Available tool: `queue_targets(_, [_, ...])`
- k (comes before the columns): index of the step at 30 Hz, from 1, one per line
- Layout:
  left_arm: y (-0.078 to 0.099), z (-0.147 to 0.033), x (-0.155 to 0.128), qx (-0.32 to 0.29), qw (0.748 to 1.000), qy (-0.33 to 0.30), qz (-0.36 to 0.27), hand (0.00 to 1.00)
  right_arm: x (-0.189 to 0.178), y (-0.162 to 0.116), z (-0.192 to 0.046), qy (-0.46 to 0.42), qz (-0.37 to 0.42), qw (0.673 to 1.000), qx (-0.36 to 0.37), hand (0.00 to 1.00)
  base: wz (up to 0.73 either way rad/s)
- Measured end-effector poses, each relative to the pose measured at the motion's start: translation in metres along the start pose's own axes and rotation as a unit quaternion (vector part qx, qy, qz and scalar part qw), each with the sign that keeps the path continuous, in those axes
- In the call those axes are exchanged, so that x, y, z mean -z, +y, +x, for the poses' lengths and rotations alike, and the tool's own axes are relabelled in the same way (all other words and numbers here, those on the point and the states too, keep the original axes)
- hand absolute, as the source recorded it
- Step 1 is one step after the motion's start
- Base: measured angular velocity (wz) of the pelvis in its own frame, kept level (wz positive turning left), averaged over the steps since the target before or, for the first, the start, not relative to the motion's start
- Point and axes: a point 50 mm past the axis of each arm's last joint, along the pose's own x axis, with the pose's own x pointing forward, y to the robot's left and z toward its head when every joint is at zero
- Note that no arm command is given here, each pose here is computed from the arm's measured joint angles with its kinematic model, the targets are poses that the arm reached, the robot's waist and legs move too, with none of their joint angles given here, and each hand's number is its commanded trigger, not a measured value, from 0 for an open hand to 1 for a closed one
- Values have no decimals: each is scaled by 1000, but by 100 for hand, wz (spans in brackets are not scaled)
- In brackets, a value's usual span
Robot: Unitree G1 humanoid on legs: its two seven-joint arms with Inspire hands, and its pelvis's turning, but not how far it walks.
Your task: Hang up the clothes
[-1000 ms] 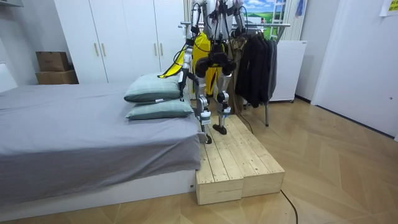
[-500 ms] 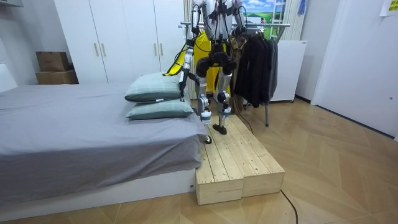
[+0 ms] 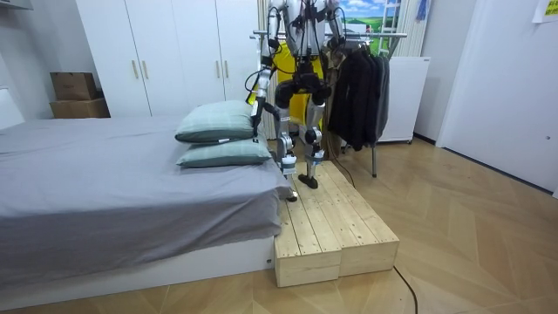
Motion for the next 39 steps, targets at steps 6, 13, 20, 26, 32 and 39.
queue_targets(6, [4, 0, -2, -8, 1000, -6, -2, 0, 2, -5, 3, -1, 12, 1000, -18, 100, 2])
queue_targets(13, [8, -1, -9, -18, 1000, -20, 9, 0, 21, -3, 6, 41, 30, 998, -45, 100, 14])
queue_targets(20, [9, -1, -9, -19, 1000, -20, 9, 0, 28, -1, 7, 54, 36, 995, -72, 100, 0])
queue_targets(26, [10, -1, -9, -20, 1000, -20, 9, 0, 38, 7, 6, 76, 38, 991, -100, 100, 1])
queue_targets(32, [10, -1, -8, -20, 1000, -19, 9, 0, 39, 9, 6, 78, 38, 990, -111, 100, -3])
queue_targets(39, [12, -1, -11, -24, 999, -26, 11, 0, 31, 5, 24, 67, 42, 991, -106, 100, -1])
